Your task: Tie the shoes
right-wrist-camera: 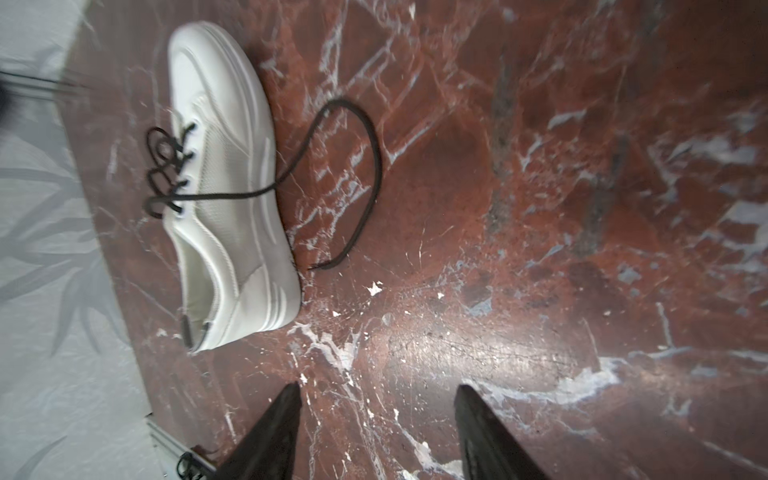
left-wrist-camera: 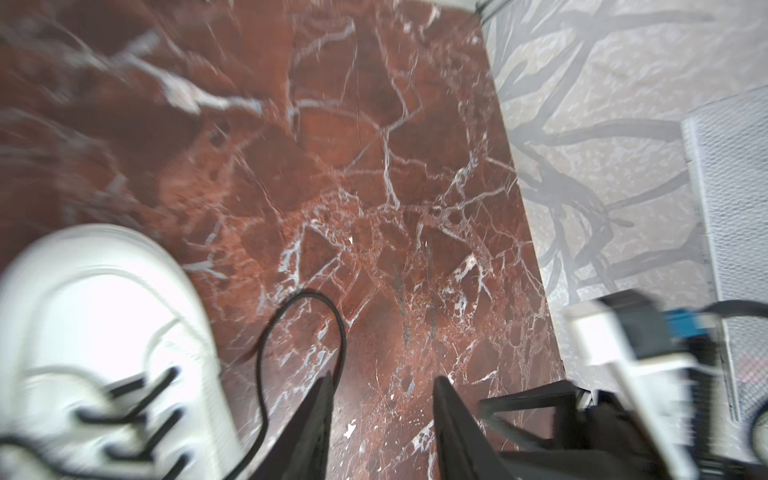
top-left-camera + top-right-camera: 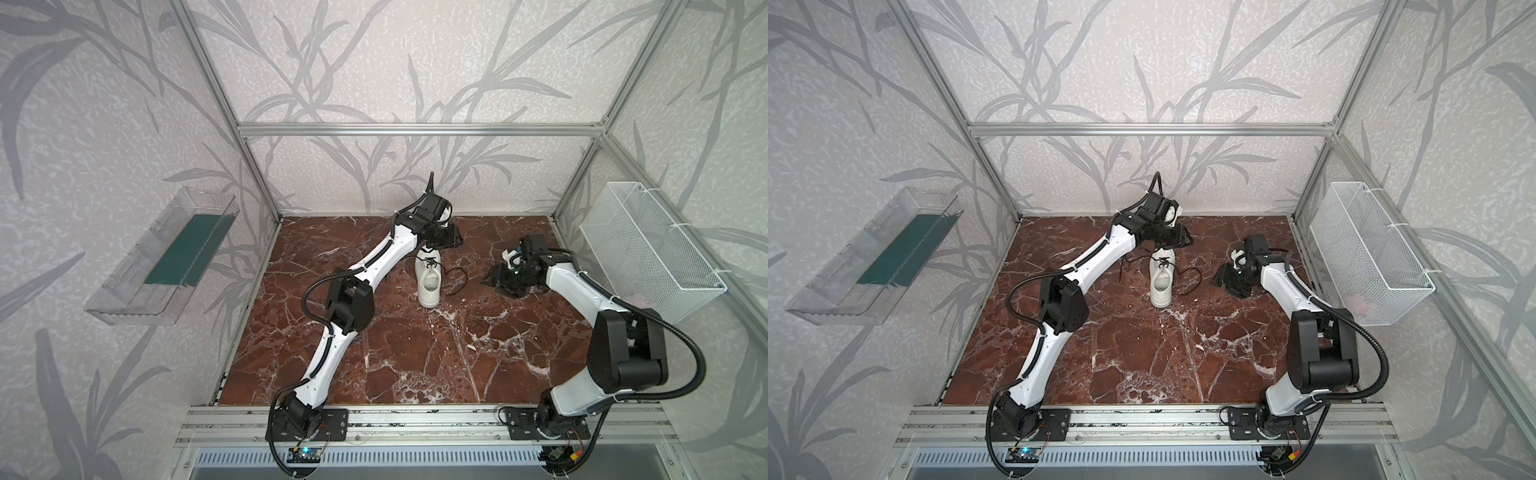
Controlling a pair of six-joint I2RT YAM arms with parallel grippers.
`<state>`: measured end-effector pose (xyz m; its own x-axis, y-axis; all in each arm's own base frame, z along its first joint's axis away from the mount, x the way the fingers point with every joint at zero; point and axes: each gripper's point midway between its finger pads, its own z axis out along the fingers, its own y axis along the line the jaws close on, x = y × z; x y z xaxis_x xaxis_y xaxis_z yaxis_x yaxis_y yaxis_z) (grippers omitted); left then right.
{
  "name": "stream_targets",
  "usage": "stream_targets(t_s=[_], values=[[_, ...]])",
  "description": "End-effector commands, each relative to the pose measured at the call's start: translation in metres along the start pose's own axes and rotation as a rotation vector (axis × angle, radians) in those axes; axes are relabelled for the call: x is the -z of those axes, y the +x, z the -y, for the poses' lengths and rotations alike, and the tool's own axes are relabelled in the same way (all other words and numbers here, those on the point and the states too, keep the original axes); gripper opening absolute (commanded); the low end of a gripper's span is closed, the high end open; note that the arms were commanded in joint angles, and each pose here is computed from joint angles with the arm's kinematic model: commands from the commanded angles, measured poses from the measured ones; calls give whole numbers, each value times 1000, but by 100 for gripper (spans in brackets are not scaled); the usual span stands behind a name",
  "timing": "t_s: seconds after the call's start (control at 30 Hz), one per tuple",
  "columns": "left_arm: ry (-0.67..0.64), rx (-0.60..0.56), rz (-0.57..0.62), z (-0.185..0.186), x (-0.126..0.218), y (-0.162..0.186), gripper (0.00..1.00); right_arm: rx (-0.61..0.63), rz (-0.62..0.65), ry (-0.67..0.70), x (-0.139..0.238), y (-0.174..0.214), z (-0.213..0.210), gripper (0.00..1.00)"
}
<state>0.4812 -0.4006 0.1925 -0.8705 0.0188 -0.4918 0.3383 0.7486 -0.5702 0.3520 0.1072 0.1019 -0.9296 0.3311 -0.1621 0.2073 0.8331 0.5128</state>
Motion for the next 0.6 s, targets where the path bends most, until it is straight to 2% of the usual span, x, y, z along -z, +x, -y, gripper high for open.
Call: stream_targets(t_s=[0.0, 0.2, 0.3, 0.57], values=[[-58, -68, 100, 4, 59, -23, 42, -92, 28, 176, -6, 0, 9, 54], [-76, 28, 148, -42, 81, -10, 42, -201, 98, 282, -24, 1, -4, 47], [-100, 74, 167, -69, 94, 4, 42, -263, 86, 299, -40, -2, -7, 43], [-156, 152, 127, -124, 106, 44, 42, -304, 76, 354, -69, -4, -20, 39]])
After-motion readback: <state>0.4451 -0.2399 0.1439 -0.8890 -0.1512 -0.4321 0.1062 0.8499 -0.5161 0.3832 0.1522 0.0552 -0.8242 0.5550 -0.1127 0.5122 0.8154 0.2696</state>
